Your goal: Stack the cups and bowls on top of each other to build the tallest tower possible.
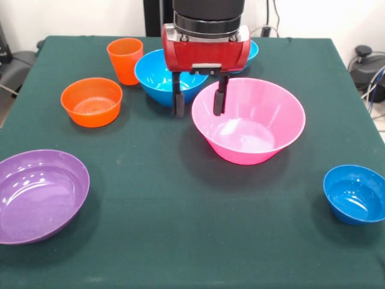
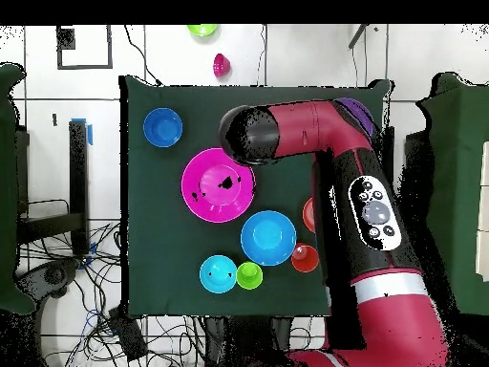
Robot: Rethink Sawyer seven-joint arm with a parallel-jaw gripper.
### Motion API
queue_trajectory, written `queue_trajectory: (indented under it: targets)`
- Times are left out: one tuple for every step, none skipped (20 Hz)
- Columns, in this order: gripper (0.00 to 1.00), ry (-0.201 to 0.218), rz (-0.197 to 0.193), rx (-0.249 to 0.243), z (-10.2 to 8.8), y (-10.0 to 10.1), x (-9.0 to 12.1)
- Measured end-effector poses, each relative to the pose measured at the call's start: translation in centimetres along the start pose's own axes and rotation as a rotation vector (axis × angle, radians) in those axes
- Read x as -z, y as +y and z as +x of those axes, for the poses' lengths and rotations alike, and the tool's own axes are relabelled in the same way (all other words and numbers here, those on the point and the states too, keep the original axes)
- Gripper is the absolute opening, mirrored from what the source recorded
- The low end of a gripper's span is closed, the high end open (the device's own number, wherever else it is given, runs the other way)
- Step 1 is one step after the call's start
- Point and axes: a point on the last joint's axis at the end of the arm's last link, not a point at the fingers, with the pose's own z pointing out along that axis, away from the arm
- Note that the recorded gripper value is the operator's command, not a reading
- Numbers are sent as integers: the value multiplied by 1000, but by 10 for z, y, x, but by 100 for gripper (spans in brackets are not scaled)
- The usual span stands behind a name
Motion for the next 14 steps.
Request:
queue_trajectory:
  targets:
    - [100,3,-6,-6,0,0,-1]
    - [100,3,-8,-8,1,0,-2]
    - [100,4,-10,-9,1,-1,-4]
    - [100,2,-13,-10,2,0,-8]
    - [100,-2,-15,-10,2,0,-10]
    - [100,-4,-15,-10,2,1,-11]
    - [100,-14,-19,-10,2,1,-15]
    - [100,-23,-22,-11,1,2,-18]
    - [100,-34,-26,-11,1,3,-22]
    - [100,-46,-30,-11,1,4,-26]
    - [100,-54,-33,-12,1,5,-30]
    - [100,-57,-34,-12,1,5,-31]
    - [100,-67,-38,-12,2,7,-37]
    - [100,-73,-41,-12,2,8,-41]
